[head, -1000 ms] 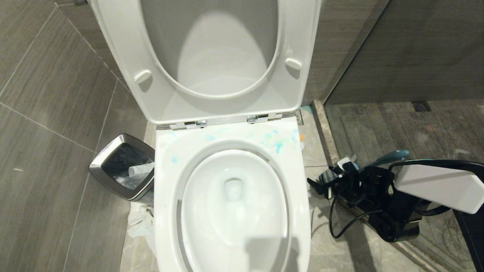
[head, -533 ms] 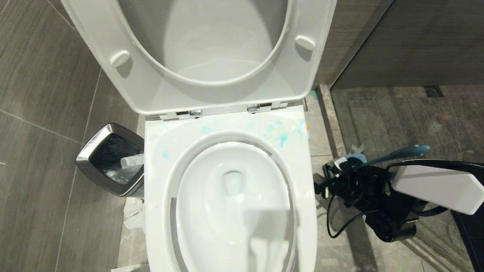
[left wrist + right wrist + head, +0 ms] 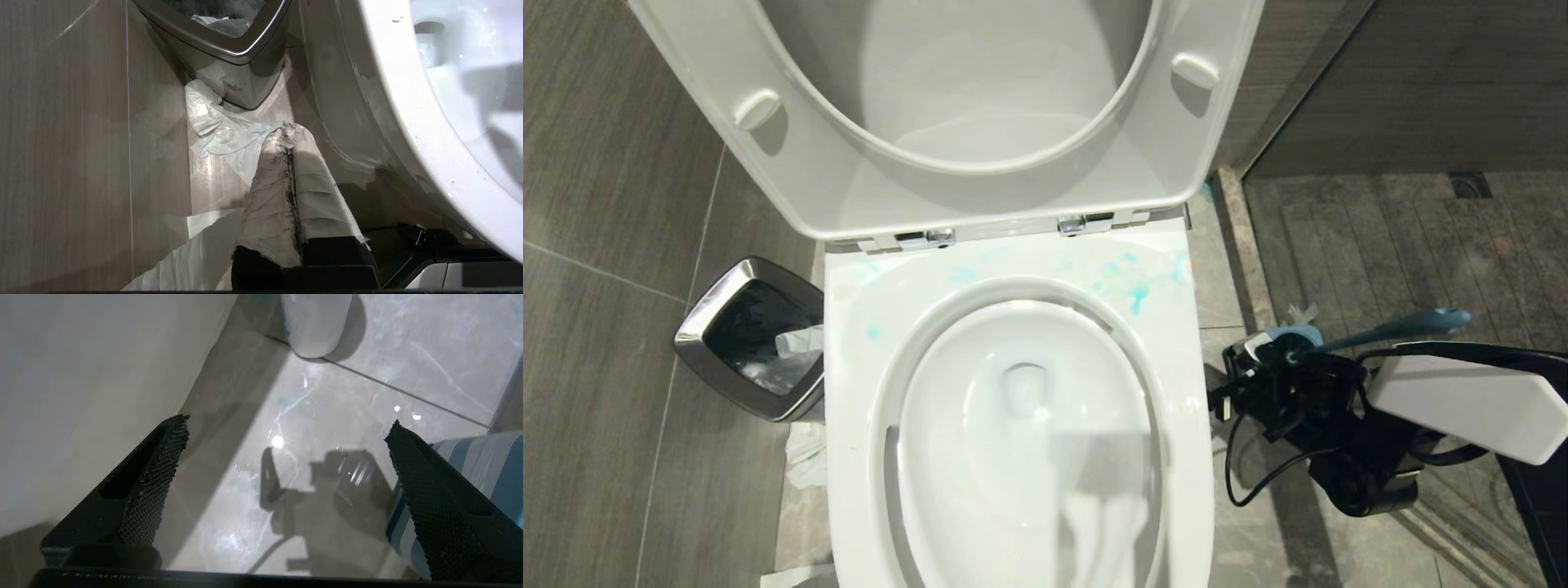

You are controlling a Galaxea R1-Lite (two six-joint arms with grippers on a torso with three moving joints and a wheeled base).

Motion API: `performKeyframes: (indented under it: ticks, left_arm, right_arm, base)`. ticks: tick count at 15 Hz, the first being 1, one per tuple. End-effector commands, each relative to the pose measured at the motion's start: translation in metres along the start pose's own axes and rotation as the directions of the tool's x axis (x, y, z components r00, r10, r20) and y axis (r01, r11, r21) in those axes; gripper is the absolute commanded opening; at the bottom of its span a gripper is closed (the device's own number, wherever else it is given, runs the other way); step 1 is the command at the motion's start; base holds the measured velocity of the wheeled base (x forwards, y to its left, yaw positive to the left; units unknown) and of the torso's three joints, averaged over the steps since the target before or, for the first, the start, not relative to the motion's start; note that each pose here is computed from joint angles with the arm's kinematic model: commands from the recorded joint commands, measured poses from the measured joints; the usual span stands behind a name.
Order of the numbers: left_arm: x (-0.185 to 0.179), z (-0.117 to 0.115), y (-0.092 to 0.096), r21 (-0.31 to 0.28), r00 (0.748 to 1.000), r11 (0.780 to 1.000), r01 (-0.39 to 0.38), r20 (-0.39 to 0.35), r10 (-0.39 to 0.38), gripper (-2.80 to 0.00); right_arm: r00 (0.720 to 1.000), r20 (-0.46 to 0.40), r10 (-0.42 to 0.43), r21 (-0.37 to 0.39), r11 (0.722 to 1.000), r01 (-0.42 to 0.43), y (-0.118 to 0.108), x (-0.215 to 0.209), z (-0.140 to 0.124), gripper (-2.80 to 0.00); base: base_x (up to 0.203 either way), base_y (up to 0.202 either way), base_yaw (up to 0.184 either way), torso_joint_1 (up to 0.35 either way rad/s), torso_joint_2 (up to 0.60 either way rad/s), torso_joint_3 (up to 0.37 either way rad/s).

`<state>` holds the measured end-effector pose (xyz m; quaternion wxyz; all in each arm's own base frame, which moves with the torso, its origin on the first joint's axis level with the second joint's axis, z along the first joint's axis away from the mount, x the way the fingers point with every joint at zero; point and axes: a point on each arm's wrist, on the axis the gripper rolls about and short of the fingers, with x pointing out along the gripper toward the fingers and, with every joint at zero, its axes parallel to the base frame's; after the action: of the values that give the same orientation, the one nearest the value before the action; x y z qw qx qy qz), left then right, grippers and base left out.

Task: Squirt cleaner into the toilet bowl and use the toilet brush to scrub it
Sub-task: Pour in the cleaning agent

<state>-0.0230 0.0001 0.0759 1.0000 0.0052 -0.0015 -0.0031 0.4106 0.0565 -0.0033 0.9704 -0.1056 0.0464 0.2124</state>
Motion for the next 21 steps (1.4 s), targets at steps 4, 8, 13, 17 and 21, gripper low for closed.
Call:
performKeyframes:
  ticks: [4,8,13,17,21]
  left_arm:
    - [0.0,0.0,0.0,-0.006,1.0,1.0,0.001,0.0,-0.001,-2.8]
    - [0.0,0.0,0.0,-0.007,1.0,1.0,0.001,0.0,-0.001,-2.8]
    - [0.0,0.0,0.0,-0.007,1.0,1.0,0.001,0.0,-0.001,-2.8]
    - [0.0,0.0,0.0,-0.007,1.0,1.0,0.001,0.0,-0.001,-2.8]
    - [0.0,0.0,0.0,-0.006,1.0,1.0,0.001,0.0,-0.001,-2.8]
  right_arm:
    - [0.997,0.073,-0.002,-0.01,1.0,0.003,-0.001,0.015,0.012,0.0]
    - [0.991,0.136,0.001,-0.025,1.0,0.002,-0.002,0.027,0.024,0.0]
    - [0.978,0.209,0.007,-0.044,0.999,0.002,-0.001,0.047,0.033,0.0]
    - [0.968,0.252,0.024,-0.051,0.999,-0.012,0.008,0.056,0.044,0.0]
    - [0.963,0.266,0.048,-0.072,0.997,-0.03,0.021,0.059,0.048,0.0]
  base:
    - [0.0,0.0,0.0,0.002,0.0,-0.113]
    - [0.0,0.0,0.0,0.0,0.0,-0.008]
    - [0.0,0.0,0.0,0.0,0.0,0.0]
    - [0.0,0.0,0.0,0.0,0.0,0.0]
    - [0.0,0.0,0.0,0.0,0.0,0.0]
